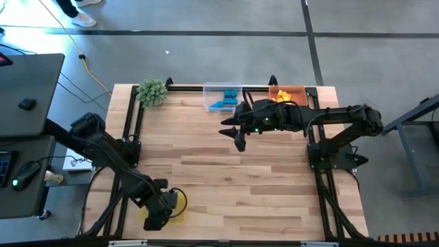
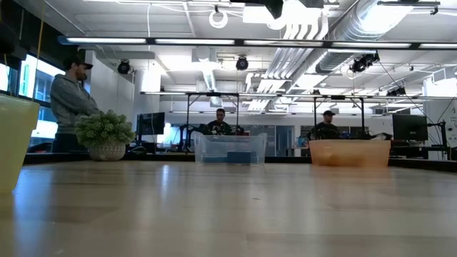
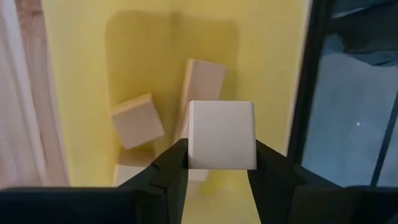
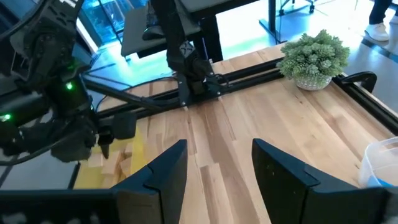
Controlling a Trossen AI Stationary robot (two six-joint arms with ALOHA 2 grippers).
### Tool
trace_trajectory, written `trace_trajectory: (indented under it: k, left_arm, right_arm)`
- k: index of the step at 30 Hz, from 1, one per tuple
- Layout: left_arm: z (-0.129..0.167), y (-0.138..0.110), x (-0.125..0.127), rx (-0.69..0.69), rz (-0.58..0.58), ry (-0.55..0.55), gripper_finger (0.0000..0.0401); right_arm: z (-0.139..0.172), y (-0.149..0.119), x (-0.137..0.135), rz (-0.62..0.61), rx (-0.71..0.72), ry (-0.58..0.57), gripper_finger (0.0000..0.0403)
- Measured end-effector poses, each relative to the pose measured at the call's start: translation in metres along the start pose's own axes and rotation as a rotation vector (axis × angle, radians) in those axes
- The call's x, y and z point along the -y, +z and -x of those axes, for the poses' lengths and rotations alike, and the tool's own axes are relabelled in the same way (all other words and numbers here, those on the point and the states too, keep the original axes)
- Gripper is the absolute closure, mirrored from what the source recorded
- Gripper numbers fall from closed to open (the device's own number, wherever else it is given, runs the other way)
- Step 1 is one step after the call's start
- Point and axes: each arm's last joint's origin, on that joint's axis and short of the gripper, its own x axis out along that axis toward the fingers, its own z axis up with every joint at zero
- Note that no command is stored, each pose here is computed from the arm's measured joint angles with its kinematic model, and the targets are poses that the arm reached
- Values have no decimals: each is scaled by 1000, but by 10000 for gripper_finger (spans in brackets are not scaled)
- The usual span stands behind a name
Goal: Sort & place blocks by color
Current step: Put the brown block into the yellow bin, then return to Home Position
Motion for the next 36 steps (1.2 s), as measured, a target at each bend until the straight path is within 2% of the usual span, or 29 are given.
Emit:
trace_trajectory:
  k: [8, 13, 21, 25, 28, 32, 36]
  left_arm:
    - [-2, 13, -13, -11, 142, 16, 256]
    - [-1, 20, -20, -46, 182, -27, 232]
    - [3, 32, -32, -7, 260, -22, 210]
    - [15, 38, -38, 103, 271, -12, 210]
    - [33, 43, -40, 233, 244, -53, 209]
    - [66, 47, -47, 440, 191, -82, 209]
    - [104, 42, -61, 647, 137, -40, 210]
  right_arm:
    - [0, -4, 2, 23, -52, 36, 235]
    - [0, -6, 9, 39, -91, 14, 235]
    - [1, -6, 21, 42, -129, 49, 235]
    - [1, -4, 27, 71, -130, 64, 235]
    - [1, -4, 30, 74, -129, 57, 235]
    - [1, -3, 31, 73, -126, 56, 235]
    - [1, -3, 31, 66, -124, 56, 235]
